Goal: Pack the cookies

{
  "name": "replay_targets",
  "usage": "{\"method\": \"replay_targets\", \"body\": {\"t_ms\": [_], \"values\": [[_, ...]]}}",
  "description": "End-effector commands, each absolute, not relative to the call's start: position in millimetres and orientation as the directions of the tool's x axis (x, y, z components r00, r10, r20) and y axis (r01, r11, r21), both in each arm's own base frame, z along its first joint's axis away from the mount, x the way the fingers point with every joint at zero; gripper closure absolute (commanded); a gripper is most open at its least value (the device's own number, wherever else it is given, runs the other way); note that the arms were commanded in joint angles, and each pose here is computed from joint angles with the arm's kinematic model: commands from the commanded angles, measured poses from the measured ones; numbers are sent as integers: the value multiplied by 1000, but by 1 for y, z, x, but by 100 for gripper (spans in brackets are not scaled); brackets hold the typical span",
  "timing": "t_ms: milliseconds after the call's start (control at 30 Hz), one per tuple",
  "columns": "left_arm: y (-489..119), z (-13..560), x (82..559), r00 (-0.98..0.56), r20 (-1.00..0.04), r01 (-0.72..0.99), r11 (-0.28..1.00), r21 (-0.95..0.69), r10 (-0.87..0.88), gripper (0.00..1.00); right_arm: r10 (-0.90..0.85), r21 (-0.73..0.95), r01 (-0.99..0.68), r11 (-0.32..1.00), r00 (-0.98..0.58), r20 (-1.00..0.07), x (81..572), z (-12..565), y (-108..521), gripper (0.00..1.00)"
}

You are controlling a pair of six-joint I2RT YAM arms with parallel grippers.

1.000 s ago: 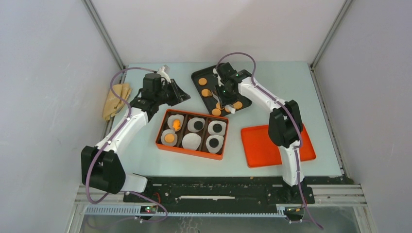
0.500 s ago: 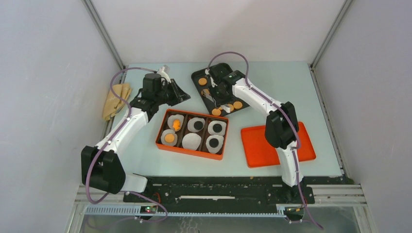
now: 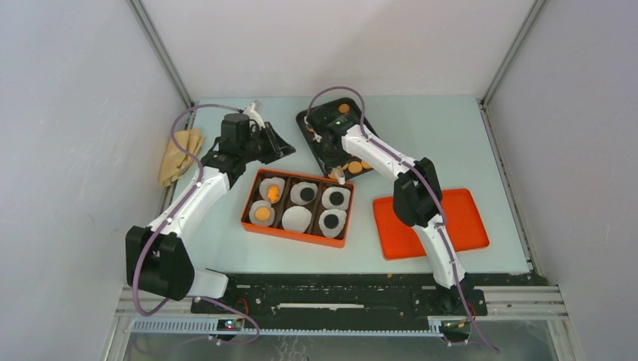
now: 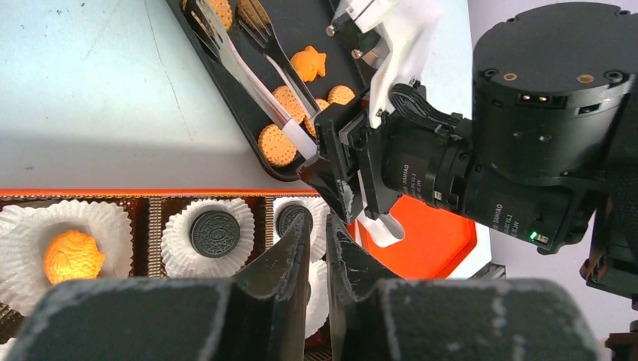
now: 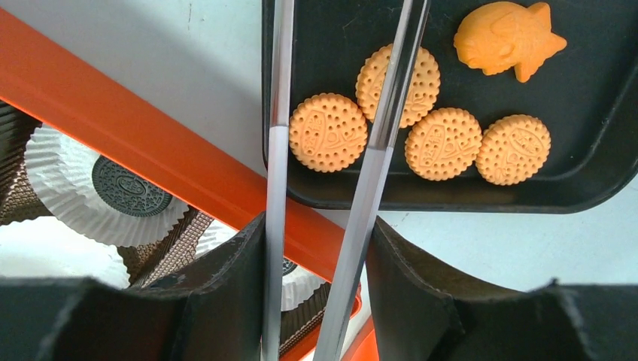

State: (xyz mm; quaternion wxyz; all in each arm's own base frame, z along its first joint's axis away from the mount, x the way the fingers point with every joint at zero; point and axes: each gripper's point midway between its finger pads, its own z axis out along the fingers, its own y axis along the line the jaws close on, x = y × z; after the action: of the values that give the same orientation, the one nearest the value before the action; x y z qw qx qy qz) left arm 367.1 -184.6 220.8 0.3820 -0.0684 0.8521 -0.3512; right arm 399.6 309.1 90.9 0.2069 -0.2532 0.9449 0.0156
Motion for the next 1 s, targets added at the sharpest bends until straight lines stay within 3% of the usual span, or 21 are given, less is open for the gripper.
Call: {"method": "replay_targets", "body": {"t_ms": [0,100,267,400,667,967], "values": [[-186,227,364,-682,-622,193,727,-659,-383,82,-468,-89,-481,872,-767,-440,408,108,315,46],[-187,227,363,-684,-621,194,726,-660,-382,82,-455,-92,-465,881,-774,-441,414,108,315,51],[-188,228,362,-687,-621,201,722,-662,-378,82,-418,-83,-432,898,-780,-466,422,116,309,77],[-187,232,362,-680,-626,205,721,-663,-382,82,-390,-86,-406,910,-768,-508,421,137,298,90],[-181,242,365,-658,-637,194,727,-659,-402,83,-350,-74,-390,918,-706,-615,382,199,265,95],[-172,240,366,-650,-637,165,741,-651,-414,83,-448,-6,-581,814,-620,-644,280,232,275,95]]}}
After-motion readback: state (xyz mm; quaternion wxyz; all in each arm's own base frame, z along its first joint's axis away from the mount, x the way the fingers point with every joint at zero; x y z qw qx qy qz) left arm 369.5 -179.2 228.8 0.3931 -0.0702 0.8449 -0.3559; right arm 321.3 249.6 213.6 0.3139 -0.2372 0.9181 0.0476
